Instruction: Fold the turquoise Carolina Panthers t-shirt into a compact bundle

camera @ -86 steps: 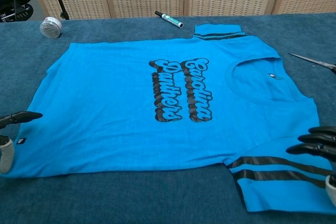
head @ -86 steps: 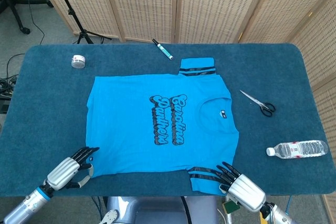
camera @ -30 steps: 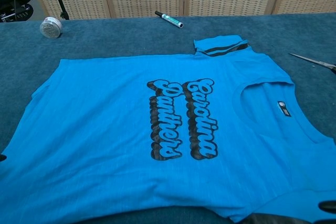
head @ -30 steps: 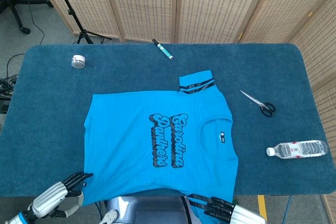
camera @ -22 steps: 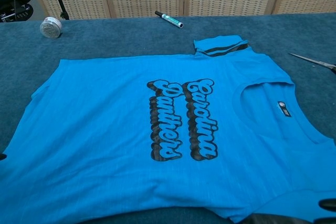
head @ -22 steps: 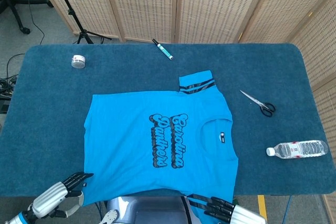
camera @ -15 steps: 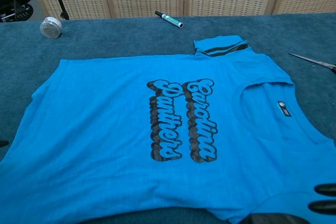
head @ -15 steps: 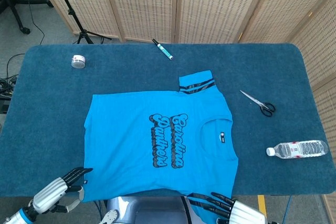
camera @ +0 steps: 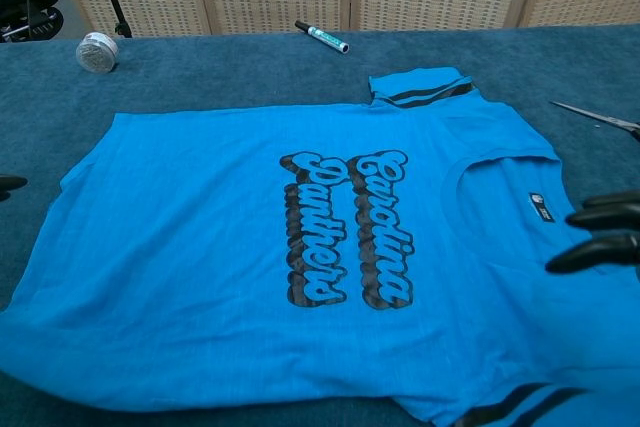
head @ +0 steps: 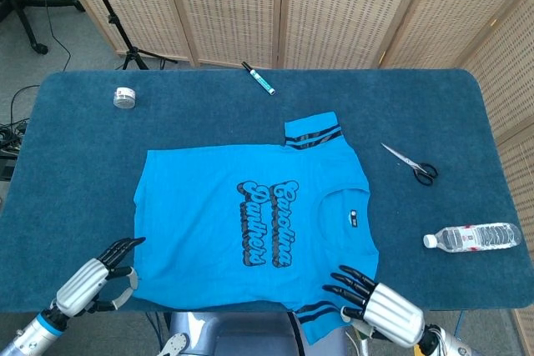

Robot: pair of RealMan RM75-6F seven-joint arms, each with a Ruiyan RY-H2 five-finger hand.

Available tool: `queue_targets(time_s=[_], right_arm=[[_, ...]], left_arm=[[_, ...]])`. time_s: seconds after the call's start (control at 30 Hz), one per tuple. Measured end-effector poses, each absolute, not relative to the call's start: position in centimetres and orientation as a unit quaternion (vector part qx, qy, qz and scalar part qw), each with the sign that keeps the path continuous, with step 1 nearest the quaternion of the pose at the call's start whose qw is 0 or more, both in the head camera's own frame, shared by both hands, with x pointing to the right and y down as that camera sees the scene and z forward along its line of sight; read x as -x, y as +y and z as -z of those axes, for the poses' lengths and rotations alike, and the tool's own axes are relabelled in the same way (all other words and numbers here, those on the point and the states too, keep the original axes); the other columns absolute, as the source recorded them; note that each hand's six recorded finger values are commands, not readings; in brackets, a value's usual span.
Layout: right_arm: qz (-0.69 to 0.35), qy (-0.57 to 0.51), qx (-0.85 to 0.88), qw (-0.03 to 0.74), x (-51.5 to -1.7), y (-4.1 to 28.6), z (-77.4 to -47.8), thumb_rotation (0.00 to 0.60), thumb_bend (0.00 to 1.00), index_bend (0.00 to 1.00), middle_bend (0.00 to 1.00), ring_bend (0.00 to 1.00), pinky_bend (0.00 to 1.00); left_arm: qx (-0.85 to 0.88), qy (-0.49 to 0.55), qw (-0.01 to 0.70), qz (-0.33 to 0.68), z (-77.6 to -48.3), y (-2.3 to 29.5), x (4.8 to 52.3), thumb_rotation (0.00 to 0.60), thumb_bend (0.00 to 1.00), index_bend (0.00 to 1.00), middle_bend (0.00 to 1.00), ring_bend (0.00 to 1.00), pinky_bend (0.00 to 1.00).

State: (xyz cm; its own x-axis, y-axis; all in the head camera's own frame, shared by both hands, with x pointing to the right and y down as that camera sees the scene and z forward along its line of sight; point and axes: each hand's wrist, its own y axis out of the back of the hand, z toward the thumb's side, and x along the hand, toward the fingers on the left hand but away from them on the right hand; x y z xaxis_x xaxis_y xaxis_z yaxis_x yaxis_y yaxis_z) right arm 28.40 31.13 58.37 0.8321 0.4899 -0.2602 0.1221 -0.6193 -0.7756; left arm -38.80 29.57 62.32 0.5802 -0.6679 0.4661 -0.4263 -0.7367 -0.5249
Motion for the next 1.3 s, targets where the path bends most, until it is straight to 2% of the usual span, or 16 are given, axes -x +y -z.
queue_targets(time_s=[0.63, 0.93, 1.3], right_arm=[[-0.27, -0.225, 0.854, 0.385, -26.7, 25.2, -59.4, 0.6, 0.52, 0.67, 0.16, 0.0, 0.0], [-0.31, -0.253, 0.839, 0.368, -25.4, 19.4, -60.8, 0.6, 0.52, 0.67, 0.16, 0.0, 0.0], [-0.338, -0.315, 0.831, 0.309, -23.9, 12.7, -61.8, 0.6, 0.52, 0.67, 0.16, 0.0, 0.01]], left_arm=[[0.812, 0.354, 0.227, 0.405, -61.8, 23.1, 39.6, 0.6, 0.64, 0.82, 0.0, 0.0, 0.0], [0.776, 0.384, 0.236, 0.441, -62.9, 17.9, 40.2, 0.6, 0.63, 0.82, 0.0, 0.0, 0.0], [0.753, 0.398, 0.229, 0.472, -63.2, 14.2, 40.2, 0.6, 0.63, 0.82, 0.0, 0.0, 0.0]])
